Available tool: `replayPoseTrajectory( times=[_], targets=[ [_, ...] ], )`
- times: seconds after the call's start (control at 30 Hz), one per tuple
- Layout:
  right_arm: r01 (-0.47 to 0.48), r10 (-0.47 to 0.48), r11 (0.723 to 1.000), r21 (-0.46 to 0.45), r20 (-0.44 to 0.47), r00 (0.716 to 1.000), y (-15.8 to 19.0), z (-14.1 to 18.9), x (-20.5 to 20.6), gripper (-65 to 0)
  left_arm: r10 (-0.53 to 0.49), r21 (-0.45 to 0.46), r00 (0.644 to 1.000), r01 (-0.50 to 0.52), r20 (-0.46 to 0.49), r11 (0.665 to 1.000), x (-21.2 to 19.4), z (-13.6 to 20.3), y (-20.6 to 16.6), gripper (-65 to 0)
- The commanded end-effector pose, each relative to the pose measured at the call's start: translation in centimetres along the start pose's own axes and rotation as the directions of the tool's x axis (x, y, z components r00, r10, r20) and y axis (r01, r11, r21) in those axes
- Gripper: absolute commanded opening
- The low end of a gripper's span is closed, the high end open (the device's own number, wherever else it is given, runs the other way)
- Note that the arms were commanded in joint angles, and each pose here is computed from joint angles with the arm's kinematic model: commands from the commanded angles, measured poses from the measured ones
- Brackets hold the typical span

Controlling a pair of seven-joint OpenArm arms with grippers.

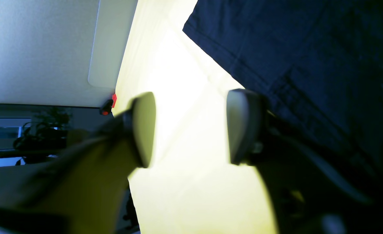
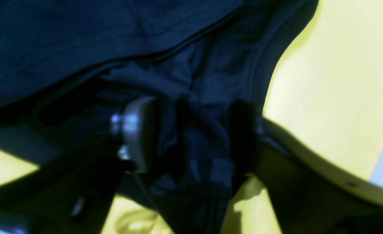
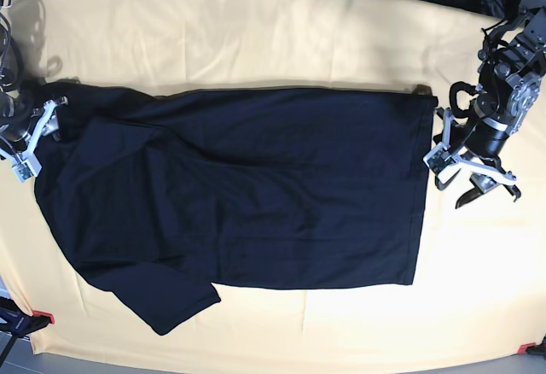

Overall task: Fold the T-shirt properly
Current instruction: 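Release the shirt and lift both grippers, then reposition both grippers over the shirt's collar-side edge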

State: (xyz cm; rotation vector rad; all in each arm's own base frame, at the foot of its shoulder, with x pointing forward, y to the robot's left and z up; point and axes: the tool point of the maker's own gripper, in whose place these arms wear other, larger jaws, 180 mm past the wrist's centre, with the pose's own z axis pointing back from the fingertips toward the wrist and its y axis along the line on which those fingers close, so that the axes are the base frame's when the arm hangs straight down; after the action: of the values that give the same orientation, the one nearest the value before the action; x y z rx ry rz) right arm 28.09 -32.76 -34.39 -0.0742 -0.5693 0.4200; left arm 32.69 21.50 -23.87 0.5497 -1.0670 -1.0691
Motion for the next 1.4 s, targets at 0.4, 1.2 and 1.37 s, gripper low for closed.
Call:
replayPoseTrajectory(
  times=[0.4,1.2,1.37],
  targets=[
    [-0.259,0.231,0.925,0.279,0.128,0.964,7.5,5.6,4.9,-24.7,-0.276,-0.624,0.959,0.255,0.066,0.739,-2.6,5.7,-7.6,-65.0],
    [-0.146,0.169,0.884,0.445,-0.013,0.986,13.5,4.8,-3.1,-24.7,-0.325,-0.744,0.94,0.287,0.099,0.603,-4.4,8.0,-10.7,-25.8],
    [-0.145,0.167,0.883,0.447,-0.011,0.986,13.5,4.8,-3.0,-24.7,-0.334,-0.67,0.94,0.294,0.072,0.682,-5.3,6.1,-9.5,-25.8]
  ],
)
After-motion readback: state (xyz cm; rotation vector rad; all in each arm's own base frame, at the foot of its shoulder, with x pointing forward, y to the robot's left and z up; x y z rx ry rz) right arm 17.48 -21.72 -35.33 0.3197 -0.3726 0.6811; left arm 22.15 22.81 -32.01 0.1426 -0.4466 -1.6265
